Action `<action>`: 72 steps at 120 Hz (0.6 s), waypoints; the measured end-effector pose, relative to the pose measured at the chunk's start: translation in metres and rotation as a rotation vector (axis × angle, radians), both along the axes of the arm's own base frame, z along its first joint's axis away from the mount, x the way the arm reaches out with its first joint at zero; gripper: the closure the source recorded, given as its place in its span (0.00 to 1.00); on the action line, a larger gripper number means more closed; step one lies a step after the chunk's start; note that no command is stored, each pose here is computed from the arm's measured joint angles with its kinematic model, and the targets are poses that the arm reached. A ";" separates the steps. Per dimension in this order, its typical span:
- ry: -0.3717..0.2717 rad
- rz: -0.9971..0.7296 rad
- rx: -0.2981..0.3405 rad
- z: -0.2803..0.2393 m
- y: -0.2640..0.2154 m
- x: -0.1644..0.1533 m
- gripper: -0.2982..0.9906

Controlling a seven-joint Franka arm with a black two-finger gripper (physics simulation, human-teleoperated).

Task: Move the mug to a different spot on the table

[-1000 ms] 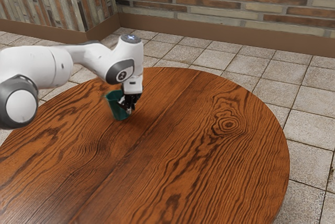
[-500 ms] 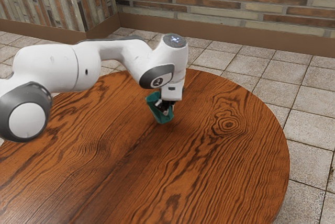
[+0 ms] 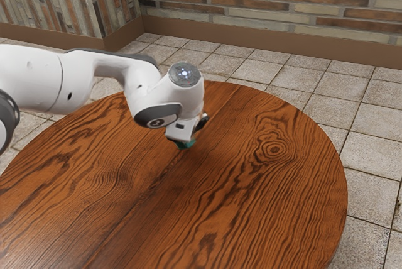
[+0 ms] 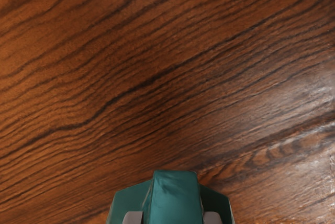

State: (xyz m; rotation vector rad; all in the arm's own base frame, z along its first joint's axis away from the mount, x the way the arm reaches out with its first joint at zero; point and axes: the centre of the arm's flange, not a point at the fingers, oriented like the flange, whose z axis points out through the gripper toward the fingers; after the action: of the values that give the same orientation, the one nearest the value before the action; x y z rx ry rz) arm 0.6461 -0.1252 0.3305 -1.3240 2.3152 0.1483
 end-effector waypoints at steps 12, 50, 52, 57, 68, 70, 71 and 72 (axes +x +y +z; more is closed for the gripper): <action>0.011 -0.053 0.000 -0.004 0.009 -0.025 0.76; 0.017 -0.215 0.017 0.001 0.017 -0.057 0.75; 0.018 -0.219 0.017 0.000 0.020 -0.058 0.75; 0.025 -0.227 0.018 -0.003 0.026 -0.060 0.75; 0.048 -0.235 0.020 -0.013 0.040 -0.065 0.74; 0.052 -0.237 0.020 -0.014 0.042 -0.065 0.74; 0.054 -0.238 0.020 -0.015 0.042 -0.066 0.74; 0.056 -0.239 0.020 -0.016 0.043 -0.066 0.74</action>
State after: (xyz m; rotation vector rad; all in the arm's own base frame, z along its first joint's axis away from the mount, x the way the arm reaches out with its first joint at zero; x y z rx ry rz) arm 0.5802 -0.0824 0.3146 -1.0343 2.4899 0.1320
